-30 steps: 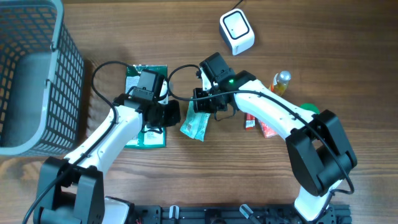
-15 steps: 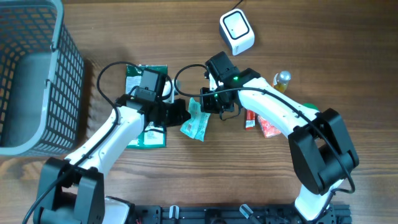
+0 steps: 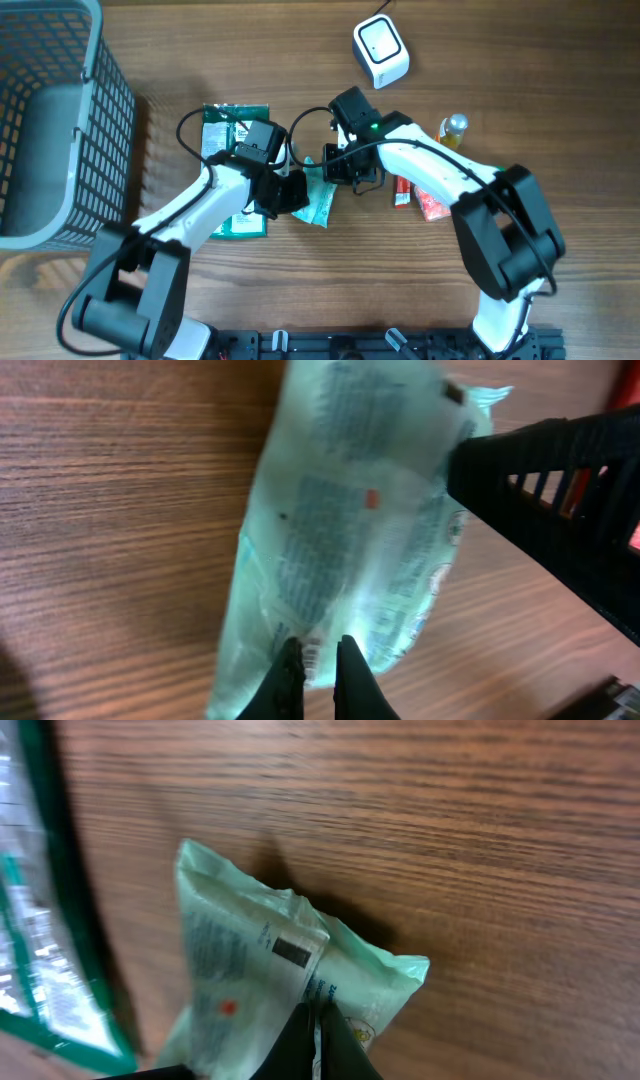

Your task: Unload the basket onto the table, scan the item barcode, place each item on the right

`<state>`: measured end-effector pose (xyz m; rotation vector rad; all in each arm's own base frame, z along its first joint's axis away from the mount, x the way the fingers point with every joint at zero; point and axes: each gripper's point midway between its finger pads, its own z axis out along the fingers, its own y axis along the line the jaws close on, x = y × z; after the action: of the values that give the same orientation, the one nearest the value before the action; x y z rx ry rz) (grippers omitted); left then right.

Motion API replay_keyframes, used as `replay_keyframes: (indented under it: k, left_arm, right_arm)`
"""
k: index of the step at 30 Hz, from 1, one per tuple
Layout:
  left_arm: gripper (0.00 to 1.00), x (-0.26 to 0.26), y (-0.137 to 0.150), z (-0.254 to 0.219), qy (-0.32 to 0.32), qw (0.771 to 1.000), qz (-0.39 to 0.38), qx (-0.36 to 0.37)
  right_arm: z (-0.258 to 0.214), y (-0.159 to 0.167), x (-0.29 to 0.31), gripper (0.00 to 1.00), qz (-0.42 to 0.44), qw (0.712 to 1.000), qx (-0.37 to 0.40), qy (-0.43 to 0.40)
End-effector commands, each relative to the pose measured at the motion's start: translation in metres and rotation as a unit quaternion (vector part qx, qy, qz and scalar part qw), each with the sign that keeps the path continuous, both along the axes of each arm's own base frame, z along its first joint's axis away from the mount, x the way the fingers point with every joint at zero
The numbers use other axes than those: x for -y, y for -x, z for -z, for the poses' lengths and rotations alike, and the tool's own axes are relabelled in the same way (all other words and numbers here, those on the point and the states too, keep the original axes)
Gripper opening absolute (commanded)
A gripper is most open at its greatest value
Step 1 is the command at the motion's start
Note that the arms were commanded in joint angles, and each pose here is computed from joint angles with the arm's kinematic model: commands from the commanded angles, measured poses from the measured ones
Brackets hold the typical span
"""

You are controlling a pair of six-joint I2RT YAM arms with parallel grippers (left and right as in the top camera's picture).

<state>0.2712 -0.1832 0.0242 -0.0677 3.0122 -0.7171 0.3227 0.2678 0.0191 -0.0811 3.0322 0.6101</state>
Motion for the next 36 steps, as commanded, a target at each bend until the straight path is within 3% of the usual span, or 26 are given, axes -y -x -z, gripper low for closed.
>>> replay_keyframes:
  k: [1,25,30,36]
  left_arm:
    - [0.04,-0.014,0.005,0.024,-0.051,0.998,-0.013,-0.022]
    - [0.04,-0.060,0.020,0.040,-0.167,0.985,-0.016,-0.050]
    - [0.04,-0.074,0.013,0.012,-0.163,0.985,-0.043,-0.030]
    - [0.04,-0.078,-0.006,-0.044,-0.129,0.987,-0.076,0.053]
  right_arm:
    - [0.025,0.005,0.003,0.04,-0.001,1.000,-0.022,0.017]
    - [0.042,0.008,0.005,0.04,-0.003,0.999,-0.036,0.026]
    - [0.042,0.007,0.004,0.04,-0.002,0.999,-0.035,0.026]
    - [0.039,0.005,0.005,0.04,-0.001,0.999,-0.032,0.023]
